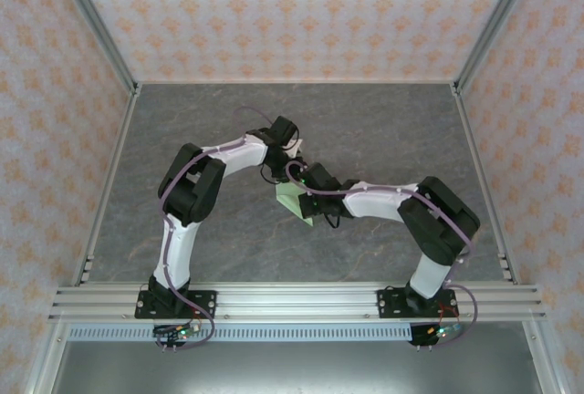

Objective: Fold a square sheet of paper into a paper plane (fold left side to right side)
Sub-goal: Third fold the triangle at the center of the table.

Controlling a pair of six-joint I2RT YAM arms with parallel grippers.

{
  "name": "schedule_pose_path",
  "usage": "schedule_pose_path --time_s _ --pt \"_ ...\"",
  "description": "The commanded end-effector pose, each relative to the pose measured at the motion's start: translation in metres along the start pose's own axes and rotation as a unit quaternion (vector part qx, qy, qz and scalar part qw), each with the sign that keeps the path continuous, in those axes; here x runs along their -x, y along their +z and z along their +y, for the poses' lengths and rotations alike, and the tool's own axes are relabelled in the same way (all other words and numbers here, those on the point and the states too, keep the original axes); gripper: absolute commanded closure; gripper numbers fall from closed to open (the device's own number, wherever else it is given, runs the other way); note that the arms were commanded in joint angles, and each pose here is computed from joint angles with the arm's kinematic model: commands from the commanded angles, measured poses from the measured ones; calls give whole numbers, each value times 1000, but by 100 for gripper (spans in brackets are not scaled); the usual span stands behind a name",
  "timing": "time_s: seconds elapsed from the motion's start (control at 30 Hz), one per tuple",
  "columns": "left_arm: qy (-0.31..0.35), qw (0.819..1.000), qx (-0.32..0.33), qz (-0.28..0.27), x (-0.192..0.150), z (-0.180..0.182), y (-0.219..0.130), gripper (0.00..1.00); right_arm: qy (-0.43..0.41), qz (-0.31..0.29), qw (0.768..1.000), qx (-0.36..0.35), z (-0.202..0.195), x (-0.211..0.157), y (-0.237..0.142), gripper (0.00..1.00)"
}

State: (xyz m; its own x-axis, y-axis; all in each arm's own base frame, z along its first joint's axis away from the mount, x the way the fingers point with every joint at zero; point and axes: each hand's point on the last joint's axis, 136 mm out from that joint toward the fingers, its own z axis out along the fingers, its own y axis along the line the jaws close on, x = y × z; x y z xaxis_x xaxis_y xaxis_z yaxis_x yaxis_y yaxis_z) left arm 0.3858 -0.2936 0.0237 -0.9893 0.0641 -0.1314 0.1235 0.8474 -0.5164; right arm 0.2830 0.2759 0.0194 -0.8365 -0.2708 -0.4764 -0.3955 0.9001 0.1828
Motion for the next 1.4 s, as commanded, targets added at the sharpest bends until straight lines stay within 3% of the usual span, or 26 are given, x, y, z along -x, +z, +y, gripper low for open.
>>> schedule_pose_path --time_s 0.0,0.33,0.53,0.87,1.07,1.37 --pt "5 1000 27 11 3 4 -9 70 -17 89 996 -22 -13 -47 17 100" --pt "-7 1000 17 -23 34 9 -50 56 -25 107 994 -10 -9 -53 21 100" --pt "-14 999 18 -39 39 17 -70 55 -29 111 993 -6 -6 -53 23 100" --pt "-67 995 -8 -67 14 51 -92 71 -32 112 993 -2 -3 -51 25 100" --pt "-86 989 -90 -78 -15 26 -92 76 -34 115 993 -2 -2 -52 27 100" --pt "-89 991 -92 -50 -49 11 -58 76 -36 117 992 -2 -2 -53 27 100"
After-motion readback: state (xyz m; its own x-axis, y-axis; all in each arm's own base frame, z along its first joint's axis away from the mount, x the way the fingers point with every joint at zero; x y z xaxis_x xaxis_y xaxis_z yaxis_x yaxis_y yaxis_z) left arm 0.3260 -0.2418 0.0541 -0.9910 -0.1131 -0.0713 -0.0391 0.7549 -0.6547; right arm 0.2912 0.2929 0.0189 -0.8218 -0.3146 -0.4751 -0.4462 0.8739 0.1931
